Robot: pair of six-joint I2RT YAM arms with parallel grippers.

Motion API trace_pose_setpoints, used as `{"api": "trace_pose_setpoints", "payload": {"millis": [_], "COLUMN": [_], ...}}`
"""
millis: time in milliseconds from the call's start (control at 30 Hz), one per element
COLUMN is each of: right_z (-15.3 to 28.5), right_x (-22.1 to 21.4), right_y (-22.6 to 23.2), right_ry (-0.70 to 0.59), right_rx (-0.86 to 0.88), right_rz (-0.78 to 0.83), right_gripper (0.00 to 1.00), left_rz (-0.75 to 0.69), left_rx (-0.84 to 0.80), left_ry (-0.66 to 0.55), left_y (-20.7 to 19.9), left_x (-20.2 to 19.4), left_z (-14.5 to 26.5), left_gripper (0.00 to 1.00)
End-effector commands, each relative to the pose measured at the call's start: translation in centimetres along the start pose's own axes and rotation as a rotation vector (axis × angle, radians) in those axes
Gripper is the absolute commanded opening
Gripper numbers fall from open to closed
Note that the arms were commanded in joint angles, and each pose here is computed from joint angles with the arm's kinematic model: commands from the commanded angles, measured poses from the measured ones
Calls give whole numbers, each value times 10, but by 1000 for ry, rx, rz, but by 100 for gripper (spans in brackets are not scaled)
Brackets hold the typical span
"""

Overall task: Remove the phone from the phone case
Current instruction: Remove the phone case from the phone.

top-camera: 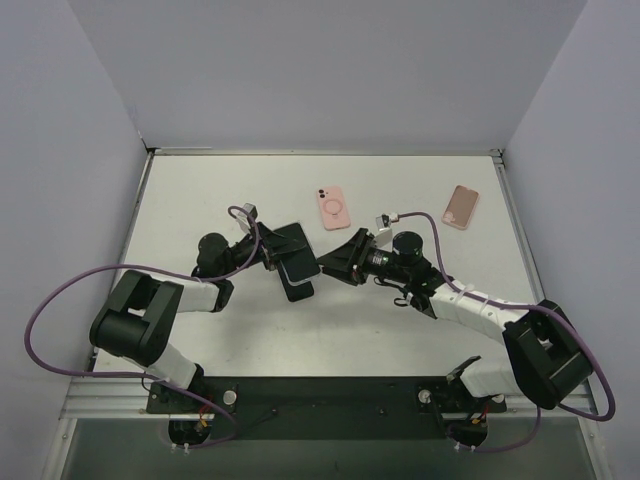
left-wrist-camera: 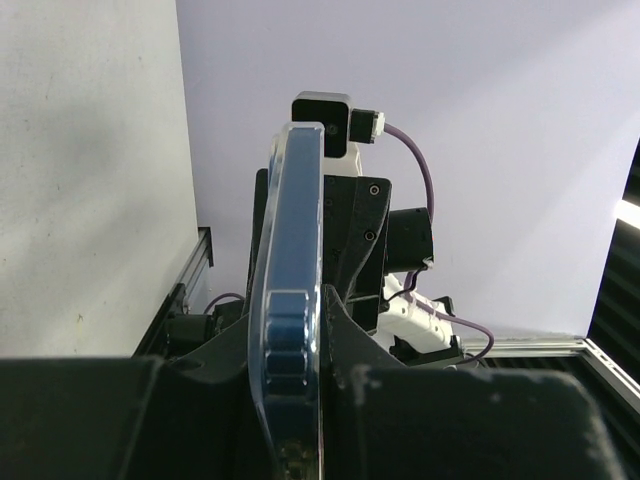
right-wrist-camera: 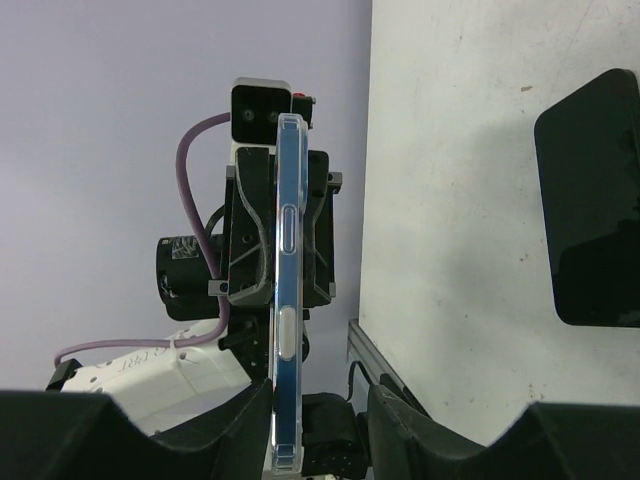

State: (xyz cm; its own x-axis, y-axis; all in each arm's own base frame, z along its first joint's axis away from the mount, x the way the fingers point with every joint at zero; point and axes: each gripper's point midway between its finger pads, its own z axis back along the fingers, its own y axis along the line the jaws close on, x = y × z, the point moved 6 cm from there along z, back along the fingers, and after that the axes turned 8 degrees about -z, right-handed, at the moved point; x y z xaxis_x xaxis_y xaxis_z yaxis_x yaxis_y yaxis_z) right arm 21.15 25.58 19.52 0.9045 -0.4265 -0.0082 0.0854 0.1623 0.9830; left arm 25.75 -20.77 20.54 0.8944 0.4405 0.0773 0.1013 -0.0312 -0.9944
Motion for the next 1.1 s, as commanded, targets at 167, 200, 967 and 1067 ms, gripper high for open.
{"api": "trace_pose_setpoints", "payload": {"millis": [167,200,967,1067], "right_z": [-6,-6,9,12], "right_x": [-11,-11,-5,2], "right_y": [26,26,80,96], "right_ry": [52,56,23,19], "right_rx": [112,111,305,376], "right_rz": [62,59,-82,-125], "right_gripper": [36,36,0,0], "left_rz": [-109,-105,-228,-279], "left_rx": [-94,-90,-236,-334], "left_ry": [-25,-25,-56,-84], "left_y": [-34,-33,-79,-102], "left_x": [7,7,11,11], "left_z": [-3,-2,-4,-1], "left_gripper": [0,0,0,0]}}
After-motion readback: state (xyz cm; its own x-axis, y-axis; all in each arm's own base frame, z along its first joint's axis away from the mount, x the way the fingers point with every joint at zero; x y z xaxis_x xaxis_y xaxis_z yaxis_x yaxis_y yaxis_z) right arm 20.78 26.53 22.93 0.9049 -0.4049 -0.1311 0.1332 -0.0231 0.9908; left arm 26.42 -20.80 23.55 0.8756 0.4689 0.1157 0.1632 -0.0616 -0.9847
